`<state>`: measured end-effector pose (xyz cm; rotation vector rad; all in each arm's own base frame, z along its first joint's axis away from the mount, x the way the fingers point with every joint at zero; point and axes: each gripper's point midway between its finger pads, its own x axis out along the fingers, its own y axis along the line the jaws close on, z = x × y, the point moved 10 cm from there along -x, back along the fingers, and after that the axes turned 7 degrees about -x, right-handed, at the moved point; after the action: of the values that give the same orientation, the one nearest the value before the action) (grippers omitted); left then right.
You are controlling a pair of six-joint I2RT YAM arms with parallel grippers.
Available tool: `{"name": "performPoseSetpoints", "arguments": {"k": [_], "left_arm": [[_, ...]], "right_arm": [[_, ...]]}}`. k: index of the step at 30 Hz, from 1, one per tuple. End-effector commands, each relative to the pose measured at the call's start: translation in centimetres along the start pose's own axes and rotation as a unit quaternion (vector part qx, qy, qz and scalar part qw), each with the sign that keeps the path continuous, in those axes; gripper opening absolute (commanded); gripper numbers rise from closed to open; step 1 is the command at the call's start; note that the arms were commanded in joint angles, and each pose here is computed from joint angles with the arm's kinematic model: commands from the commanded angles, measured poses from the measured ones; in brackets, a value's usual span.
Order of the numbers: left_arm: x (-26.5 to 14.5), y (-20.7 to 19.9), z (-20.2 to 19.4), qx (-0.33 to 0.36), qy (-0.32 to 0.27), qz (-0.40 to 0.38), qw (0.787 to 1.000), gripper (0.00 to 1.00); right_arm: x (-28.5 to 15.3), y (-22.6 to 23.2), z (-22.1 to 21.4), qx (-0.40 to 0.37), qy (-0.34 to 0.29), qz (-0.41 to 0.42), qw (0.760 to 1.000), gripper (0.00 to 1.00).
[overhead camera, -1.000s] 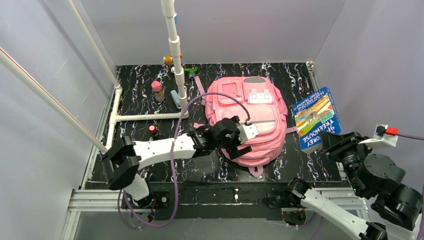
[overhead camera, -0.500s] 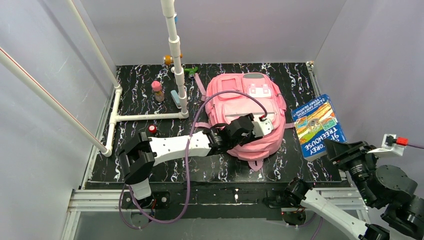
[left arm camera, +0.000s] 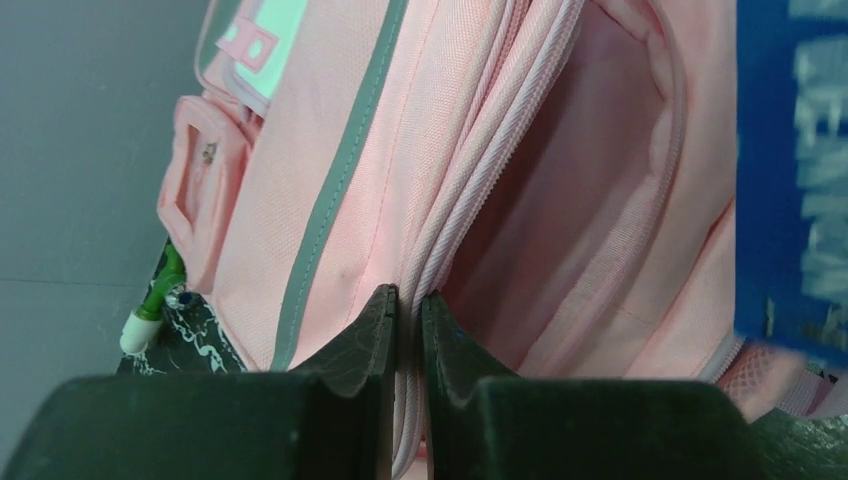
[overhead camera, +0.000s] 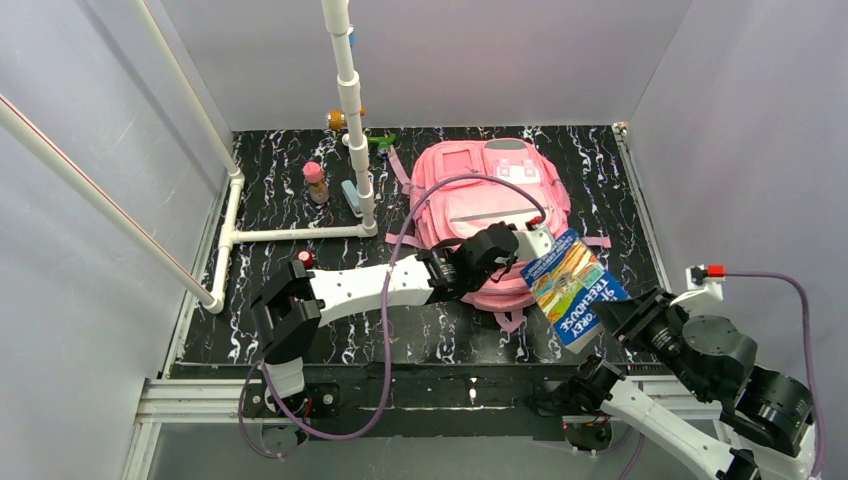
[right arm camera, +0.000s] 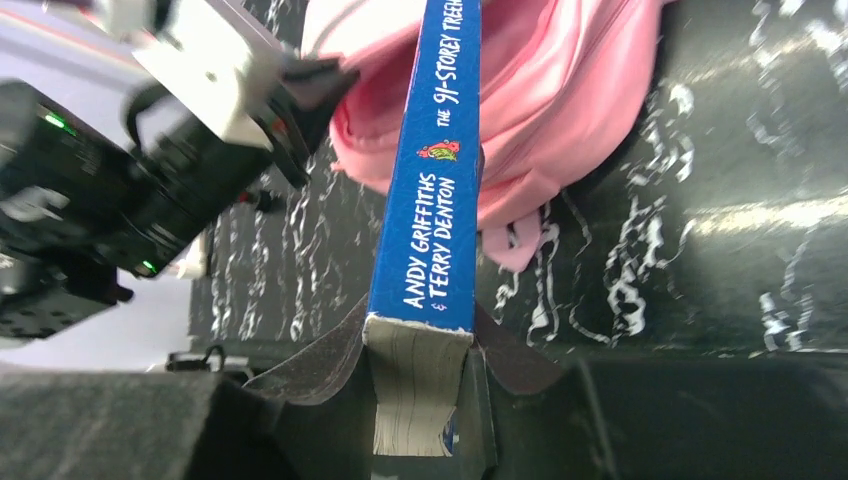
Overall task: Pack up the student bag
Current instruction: Place the book in the student bag.
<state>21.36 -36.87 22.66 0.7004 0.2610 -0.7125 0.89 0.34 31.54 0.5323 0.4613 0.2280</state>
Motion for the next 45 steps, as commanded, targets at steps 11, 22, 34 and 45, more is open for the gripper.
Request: {"name": "performPoseSetpoints", "arguments": {"k": [11, 22, 34, 45], "left_arm": [[-7.6, 7.8, 8.1, -0.082, -0.133, 0.074, 0.985, 0.0], [-9.4, 8.7, 8.6, -0.086, -0.155, 0.055, 0.983, 0.0], [-10.1, 9.0, 8.5, -0.081, -0.153, 0.049, 0.984, 0.0], [-10.1, 7.4, 8.2, -0.115, -0.165, -0.03, 0.979, 0.0]], "right_arm": [[6.2, 6.0, -2.7, 0.239, -0.013, 0.231, 0.943, 0.01], [9.3, 6.2, -2.8, 0.376, -0.075, 0.22, 0.897, 0.01], [11.5, 3.3, -4.1, 0.395, -0.146, 0.122, 0.899, 0.01], [16.1, 4.7, -6.5, 0.371, -0.146, 0.145, 0.906, 0.01]]}}
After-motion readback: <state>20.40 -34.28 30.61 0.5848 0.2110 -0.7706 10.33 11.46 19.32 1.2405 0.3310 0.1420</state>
